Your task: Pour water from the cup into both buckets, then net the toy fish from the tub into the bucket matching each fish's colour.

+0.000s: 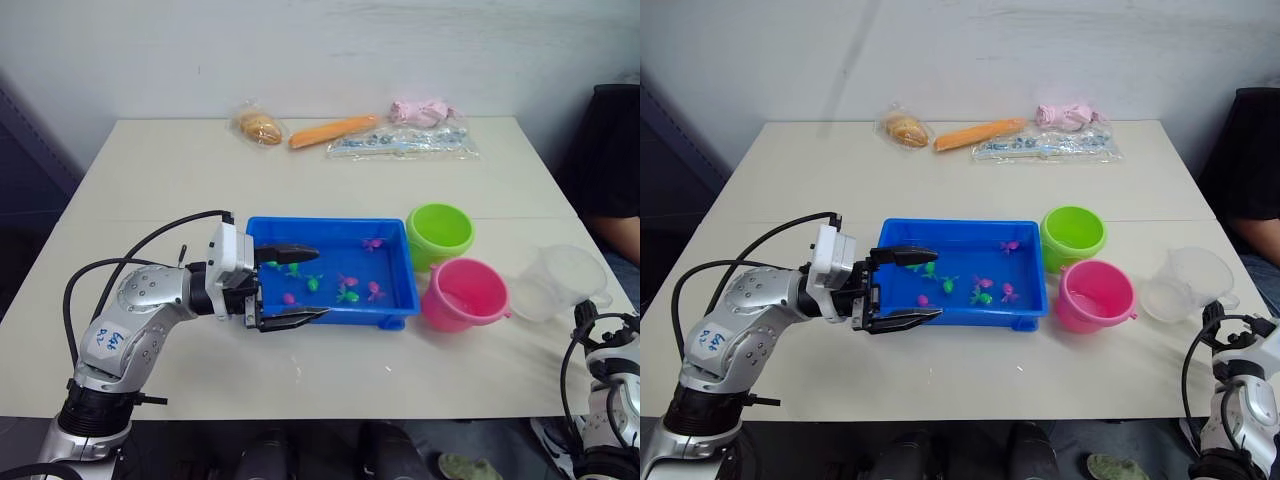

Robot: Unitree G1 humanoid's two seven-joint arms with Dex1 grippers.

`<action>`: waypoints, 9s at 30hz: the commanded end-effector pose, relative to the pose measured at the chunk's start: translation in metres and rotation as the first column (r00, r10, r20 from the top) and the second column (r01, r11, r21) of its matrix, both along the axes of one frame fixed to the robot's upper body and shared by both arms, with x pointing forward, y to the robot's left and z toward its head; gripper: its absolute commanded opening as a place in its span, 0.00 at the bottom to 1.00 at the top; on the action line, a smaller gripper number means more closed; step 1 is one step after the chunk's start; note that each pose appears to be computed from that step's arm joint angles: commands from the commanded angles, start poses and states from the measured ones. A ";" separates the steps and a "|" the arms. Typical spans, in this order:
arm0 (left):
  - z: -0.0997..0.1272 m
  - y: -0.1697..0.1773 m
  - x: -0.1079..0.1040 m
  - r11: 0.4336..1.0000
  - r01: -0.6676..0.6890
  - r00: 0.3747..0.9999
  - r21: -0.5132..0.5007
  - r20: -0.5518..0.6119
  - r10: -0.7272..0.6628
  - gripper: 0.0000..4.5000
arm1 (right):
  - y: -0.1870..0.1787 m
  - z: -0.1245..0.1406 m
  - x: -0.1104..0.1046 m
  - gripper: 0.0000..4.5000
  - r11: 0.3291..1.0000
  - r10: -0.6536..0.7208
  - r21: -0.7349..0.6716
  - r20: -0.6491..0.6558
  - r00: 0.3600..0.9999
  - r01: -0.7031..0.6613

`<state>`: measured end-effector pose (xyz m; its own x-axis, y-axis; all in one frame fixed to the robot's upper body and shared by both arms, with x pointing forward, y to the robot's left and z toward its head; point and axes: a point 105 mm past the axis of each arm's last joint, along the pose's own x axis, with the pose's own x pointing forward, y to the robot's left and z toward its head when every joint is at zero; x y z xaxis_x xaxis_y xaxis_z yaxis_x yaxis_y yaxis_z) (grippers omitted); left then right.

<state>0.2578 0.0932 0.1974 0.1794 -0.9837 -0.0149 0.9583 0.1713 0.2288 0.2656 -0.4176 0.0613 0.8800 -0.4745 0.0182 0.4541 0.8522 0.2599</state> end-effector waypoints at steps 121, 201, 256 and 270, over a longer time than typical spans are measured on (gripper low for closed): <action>-0.003 -0.016 0.011 0.999 0.037 0.996 -0.036 0.083 -0.034 1.00 | 0.103 0.170 0.009 0.02 -0.108 0.085 -0.972 -0.219 0.972 -0.210; 0.012 -0.009 0.021 0.988 -0.078 0.993 -0.134 0.078 0.089 1.00 | 0.135 0.228 0.108 0.02 -0.241 0.071 -0.966 -0.118 0.990 -0.098; 0.023 -0.011 0.016 0.987 -0.021 0.998 -0.160 0.061 0.031 1.00 | 0.057 0.204 0.074 0.02 0.825 0.294 -0.529 0.101 0.950 -0.199; 0.021 -0.028 -0.002 0.983 0.121 0.993 -0.136 0.020 -0.120 1.00 | 0.018 0.107 0.038 0.02 0.970 0.139 -0.200 -0.022 0.990 -0.141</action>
<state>0.2637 0.0686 0.2079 0.0951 -0.9902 0.1027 0.9758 0.1131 0.1869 0.3053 -0.3967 0.1512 0.9476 -0.3186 0.0241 0.3150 0.9441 0.0969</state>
